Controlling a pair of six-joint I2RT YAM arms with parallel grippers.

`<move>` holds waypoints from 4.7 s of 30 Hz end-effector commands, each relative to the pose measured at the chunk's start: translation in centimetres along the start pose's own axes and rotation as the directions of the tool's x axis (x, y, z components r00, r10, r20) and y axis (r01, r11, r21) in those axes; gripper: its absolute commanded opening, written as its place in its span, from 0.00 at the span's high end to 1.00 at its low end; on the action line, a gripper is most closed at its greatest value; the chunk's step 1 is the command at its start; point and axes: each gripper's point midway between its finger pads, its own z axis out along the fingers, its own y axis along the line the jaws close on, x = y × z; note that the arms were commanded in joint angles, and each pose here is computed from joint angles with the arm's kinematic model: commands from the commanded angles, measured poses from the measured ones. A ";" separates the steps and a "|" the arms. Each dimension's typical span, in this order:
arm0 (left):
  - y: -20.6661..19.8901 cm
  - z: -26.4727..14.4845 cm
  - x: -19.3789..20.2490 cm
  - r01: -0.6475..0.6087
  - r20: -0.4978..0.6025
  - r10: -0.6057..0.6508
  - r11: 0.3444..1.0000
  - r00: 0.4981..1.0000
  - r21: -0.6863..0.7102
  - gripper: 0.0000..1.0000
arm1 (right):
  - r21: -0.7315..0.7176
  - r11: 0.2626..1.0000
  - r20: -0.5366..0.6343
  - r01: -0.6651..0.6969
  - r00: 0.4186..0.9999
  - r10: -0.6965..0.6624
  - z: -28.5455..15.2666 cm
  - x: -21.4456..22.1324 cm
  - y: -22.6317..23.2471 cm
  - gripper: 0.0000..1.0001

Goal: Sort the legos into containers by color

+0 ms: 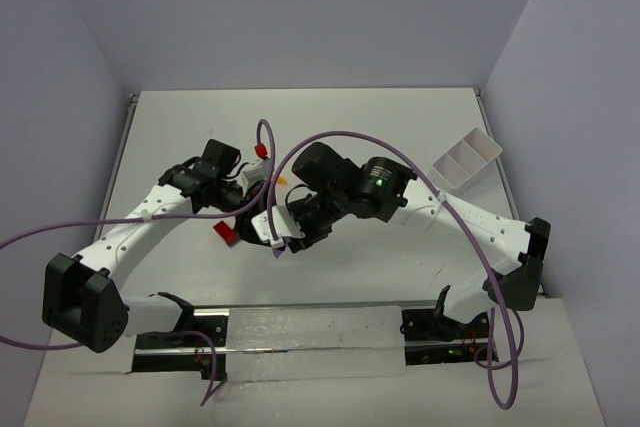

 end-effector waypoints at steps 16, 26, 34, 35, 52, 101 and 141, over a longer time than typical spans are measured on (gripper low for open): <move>-3.5 0.0 -3.0 -0.050 0.109 0.028 0.978 0.994 0.203 0.39 | -0.010 1.000 0.043 0.019 0.999 -0.018 0.3 -2.2 0.4 0.98; -2.1 -1.9 -3.5 -0.097 0.148 0.082 0.991 0.986 0.095 0.01 | 0.027 0.999 -0.039 -0.036 0.999 0.037 0.2 0.7 1.6 1.00; 2.8 -10.0 -5.3 -0.061 0.207 0.125 0.955 0.970 -0.289 0.01 | 0.238 0.940 -0.213 -0.246 0.931 0.298 -4.0 10.7 2.1 1.00; 3.3 -11.4 -5.6 -0.035 0.233 0.116 0.944 0.965 -0.328 0.01 | 0.291 0.916 -0.228 -0.275 0.910 0.345 -5.2 12.2 2.0 1.00; 9.8 -23.4 -9.2 0.175 0.257 0.081 0.539 0.963 -0.824 0.01 | 0.839 0.327 -0.079 -0.435 0.496 0.865 -24.9 30.4 1.8 1.00; 19.1 -24.2 1.3 0.087 0.074 -0.137 0.086 0.988 -0.993 0.03 | 0.933 0.114 -0.091 -0.342 0.084 0.992 -29.5 45.0 1.5 0.30; 25.9 -18.0 7.1 0.074 0.000 -0.296 0.240 0.955 -0.968 1.00 | 0.297 -0.005 0.513 -0.955 0.155 0.844 -15.3 20.8 -10.6 0.00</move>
